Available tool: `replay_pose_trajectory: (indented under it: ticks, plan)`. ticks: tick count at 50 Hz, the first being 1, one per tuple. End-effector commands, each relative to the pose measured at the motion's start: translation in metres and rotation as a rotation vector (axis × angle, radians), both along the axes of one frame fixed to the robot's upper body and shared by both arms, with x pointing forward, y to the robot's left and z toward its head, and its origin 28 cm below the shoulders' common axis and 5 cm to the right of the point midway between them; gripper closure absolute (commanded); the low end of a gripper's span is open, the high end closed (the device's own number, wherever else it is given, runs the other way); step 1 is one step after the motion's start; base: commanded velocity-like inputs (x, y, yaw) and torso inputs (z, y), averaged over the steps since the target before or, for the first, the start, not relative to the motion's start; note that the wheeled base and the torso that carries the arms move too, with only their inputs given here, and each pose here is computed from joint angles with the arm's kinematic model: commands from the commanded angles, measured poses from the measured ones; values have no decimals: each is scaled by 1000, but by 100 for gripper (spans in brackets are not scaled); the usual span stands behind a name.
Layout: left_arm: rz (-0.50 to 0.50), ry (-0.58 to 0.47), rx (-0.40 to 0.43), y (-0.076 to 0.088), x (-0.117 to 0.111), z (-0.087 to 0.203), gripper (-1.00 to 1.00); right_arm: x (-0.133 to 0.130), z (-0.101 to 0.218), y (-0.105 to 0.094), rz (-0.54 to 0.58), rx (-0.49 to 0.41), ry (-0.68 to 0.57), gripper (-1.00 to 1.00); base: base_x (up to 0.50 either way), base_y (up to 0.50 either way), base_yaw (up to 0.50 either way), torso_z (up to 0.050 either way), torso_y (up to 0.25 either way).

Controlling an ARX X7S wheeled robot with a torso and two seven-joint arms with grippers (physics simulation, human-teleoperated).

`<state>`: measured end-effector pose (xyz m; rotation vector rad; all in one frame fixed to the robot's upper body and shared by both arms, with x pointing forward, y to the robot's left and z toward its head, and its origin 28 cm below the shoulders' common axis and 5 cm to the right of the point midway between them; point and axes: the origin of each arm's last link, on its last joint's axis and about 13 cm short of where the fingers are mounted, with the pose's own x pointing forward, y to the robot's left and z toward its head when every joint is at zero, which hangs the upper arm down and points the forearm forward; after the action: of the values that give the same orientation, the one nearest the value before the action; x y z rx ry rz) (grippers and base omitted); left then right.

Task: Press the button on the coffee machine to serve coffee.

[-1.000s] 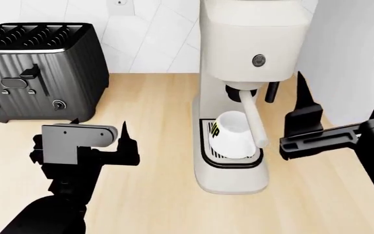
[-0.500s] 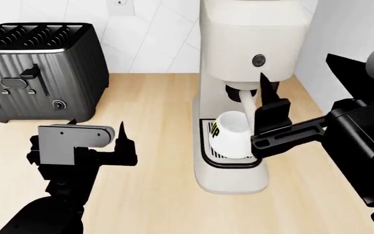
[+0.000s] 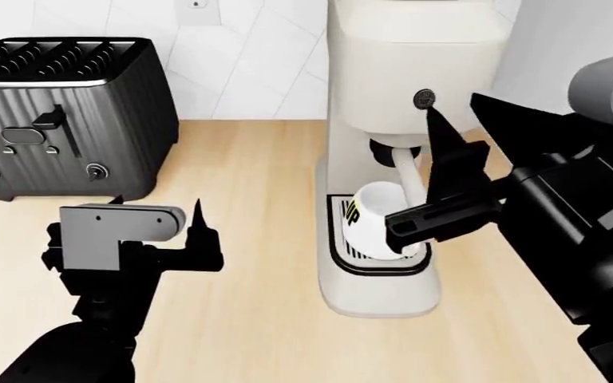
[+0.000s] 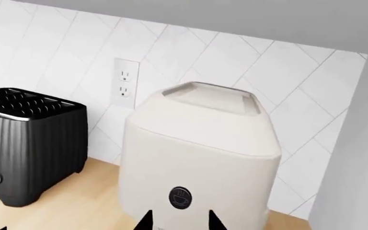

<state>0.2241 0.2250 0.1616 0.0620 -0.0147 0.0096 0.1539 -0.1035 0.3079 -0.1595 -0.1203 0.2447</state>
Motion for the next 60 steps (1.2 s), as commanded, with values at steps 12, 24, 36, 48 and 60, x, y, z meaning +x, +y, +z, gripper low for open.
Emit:
replay_pose_trajectory:
  ticks: [12,24,36,48,60]
  plan:
    - [-3,3,-3,2,0,-1,-100,-9,6,3,-2,1,-18,100,0,0,0,0,0]
    - [-3,3,-1,1,0,-1,-100,-1,2,0,-15,3,13,100,0,0,0,0,0]
    - [0,7,-4,2,-1,-3,-100,14,4,-3,-13,30,27,100,0,0,0,0,0]
    - [-2,7,-3,4,-1,-2,-100,23,2,1,22,51,66,100,0,0,0,0,0]
    - [-2,11,-7,2,1,-3,-100,31,5,4,37,66,98,100,0,0,0,0,0]
